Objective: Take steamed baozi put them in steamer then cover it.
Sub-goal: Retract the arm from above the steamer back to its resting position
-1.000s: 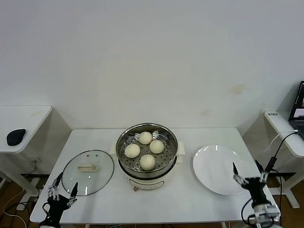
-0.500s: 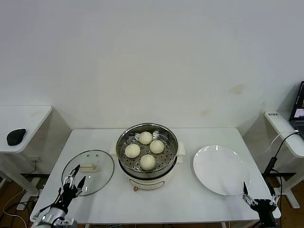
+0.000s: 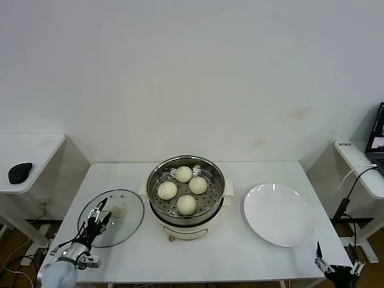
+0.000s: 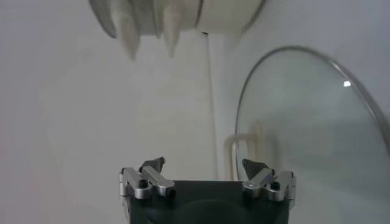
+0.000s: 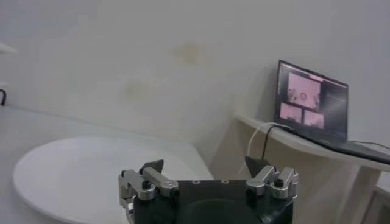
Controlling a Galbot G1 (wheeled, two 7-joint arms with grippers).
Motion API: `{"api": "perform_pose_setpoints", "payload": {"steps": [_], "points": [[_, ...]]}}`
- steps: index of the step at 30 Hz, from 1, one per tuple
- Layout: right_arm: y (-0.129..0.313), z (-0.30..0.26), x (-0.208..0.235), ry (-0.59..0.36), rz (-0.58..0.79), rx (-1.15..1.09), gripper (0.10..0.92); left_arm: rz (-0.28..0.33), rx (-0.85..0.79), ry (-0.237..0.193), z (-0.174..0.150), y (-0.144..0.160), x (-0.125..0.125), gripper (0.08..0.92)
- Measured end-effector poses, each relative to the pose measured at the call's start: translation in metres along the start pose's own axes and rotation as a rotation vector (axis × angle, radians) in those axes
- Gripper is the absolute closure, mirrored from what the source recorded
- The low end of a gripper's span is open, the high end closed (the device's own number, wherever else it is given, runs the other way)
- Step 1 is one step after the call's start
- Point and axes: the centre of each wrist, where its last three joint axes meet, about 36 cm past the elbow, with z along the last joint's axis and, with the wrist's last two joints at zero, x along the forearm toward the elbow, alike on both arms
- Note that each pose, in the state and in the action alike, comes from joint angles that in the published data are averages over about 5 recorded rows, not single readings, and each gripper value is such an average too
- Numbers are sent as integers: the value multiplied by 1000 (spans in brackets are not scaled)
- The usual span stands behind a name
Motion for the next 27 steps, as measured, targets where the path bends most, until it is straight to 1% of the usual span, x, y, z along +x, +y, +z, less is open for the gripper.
{"api": "perform_pose_setpoints", "payload": {"steps": [3, 5, 11, 20, 25, 27], "points": [[-2, 1, 2, 1, 8, 5, 200, 5, -7, 2, 3, 1, -7, 203], [-2, 3, 2, 3, 10, 6, 200, 11, -10, 3, 4, 1, -9, 250], [-2, 7, 2, 9, 12, 7, 200, 24, -17, 10, 4, 3, -17, 423], [-6, 9, 5, 15, 14, 18, 200, 43, -14, 33, 7, -1, -25, 683], [-5, 10, 7, 16, 7, 23, 200, 29, 3, 39, 6, -4, -25, 824], [-4, 11, 7, 16, 3, 25, 200, 19, 12, 41, 6, -4, -25, 854]]}}
